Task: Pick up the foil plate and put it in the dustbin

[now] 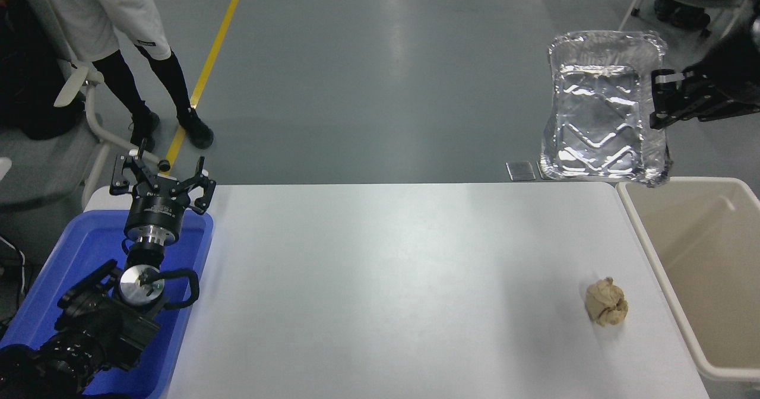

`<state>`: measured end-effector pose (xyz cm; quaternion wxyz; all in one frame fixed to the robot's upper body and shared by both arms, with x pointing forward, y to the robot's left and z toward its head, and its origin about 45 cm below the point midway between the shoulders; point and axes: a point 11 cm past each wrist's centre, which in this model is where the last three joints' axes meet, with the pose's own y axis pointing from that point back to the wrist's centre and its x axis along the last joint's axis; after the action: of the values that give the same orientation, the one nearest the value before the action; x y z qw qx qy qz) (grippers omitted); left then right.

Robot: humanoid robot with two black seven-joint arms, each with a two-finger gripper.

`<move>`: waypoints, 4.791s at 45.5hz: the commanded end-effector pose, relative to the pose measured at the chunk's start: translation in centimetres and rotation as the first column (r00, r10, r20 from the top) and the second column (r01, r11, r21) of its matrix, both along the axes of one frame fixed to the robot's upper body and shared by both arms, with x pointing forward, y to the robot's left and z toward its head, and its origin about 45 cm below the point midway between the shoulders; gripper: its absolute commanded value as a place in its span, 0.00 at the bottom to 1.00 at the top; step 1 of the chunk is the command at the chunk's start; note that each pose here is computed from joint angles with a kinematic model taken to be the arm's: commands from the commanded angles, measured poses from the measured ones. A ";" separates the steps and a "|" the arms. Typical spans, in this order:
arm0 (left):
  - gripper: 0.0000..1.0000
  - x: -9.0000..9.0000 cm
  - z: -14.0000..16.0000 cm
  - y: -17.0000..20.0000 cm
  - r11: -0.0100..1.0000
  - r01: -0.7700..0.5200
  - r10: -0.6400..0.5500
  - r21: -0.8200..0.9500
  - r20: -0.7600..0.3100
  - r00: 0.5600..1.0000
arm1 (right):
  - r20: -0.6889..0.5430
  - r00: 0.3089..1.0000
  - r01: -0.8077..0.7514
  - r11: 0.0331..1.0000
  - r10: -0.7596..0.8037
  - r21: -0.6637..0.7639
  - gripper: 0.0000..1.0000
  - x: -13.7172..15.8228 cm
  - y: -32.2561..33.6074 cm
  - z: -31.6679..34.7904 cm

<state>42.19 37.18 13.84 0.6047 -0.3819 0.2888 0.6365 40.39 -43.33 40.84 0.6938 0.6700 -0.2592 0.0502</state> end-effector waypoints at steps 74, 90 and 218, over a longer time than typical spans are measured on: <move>0.99 0.0 0.0 0.0 1.000 0.000 0.000 0.000 0.000 1.000 | 0.095 0.646 0.722 0.646 -0.758 0.246 0.00 -13.3 -18.6 -28.0; 0.99 0.0 0.0 0.0 1.000 0.000 0.000 0.000 0.000 1.000 | 0.340 0.526 0.757 0.612 -0.779 0.231 0.00 -11.9 -18.0 -29.7; 0.99 0.0 0.0 0.0 1.000 0.000 0.000 0.000 0.000 1.000 | 0.349 0.702 0.596 0.781 -0.620 0.188 0.98 -11.8 -12.8 -26.8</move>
<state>42.18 37.20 13.84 0.6043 -0.3823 0.2888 0.6366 29.21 -58.06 12.13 0.5776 0.4933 -0.6471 -0.0652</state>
